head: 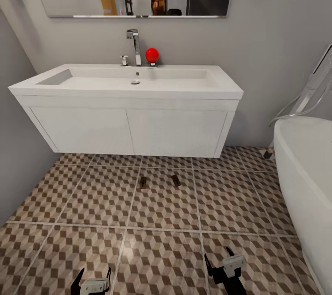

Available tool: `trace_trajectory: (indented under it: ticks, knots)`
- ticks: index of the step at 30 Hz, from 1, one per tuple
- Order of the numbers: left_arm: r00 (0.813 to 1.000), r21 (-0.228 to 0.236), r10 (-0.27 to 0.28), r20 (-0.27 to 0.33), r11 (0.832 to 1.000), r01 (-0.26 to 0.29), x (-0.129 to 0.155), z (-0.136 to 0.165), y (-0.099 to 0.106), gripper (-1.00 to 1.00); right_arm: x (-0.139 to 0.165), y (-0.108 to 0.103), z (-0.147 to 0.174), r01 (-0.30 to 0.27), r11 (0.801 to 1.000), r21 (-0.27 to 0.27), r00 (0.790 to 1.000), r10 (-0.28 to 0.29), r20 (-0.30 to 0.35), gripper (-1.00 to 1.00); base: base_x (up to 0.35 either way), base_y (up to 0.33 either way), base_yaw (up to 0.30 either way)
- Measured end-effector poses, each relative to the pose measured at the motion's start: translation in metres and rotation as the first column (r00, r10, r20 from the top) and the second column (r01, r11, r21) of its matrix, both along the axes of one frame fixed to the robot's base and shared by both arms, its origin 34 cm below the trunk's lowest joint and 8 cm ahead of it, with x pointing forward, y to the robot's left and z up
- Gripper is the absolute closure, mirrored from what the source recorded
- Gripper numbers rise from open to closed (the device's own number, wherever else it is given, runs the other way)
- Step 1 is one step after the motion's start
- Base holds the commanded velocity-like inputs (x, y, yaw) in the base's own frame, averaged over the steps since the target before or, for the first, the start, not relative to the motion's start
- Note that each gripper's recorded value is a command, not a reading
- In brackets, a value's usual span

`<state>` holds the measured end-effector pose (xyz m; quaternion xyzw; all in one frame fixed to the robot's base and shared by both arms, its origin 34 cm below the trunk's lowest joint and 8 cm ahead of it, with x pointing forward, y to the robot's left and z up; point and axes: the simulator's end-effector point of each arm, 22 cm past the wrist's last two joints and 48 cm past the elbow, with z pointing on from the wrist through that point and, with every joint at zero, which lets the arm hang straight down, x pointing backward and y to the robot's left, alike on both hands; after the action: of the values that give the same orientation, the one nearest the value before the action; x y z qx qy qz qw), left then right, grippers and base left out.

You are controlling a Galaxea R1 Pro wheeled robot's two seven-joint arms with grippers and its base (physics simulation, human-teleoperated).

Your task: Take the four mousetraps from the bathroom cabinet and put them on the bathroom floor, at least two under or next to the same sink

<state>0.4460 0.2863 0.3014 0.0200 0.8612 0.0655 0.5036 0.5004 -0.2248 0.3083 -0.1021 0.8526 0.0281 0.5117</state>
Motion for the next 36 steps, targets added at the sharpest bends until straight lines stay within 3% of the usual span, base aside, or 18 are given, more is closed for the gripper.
trace_trajectory:
  ticks: [36]
  knots:
    - [0.998,0.0,0.0,0.056,1.0,0.0,0.032,0.097,0.0,-1.0,0.031,0.0,0.1,0.0,1.0,0.0,0.999,0.0,0.055,-1.0,0.0,0.0,0.0]
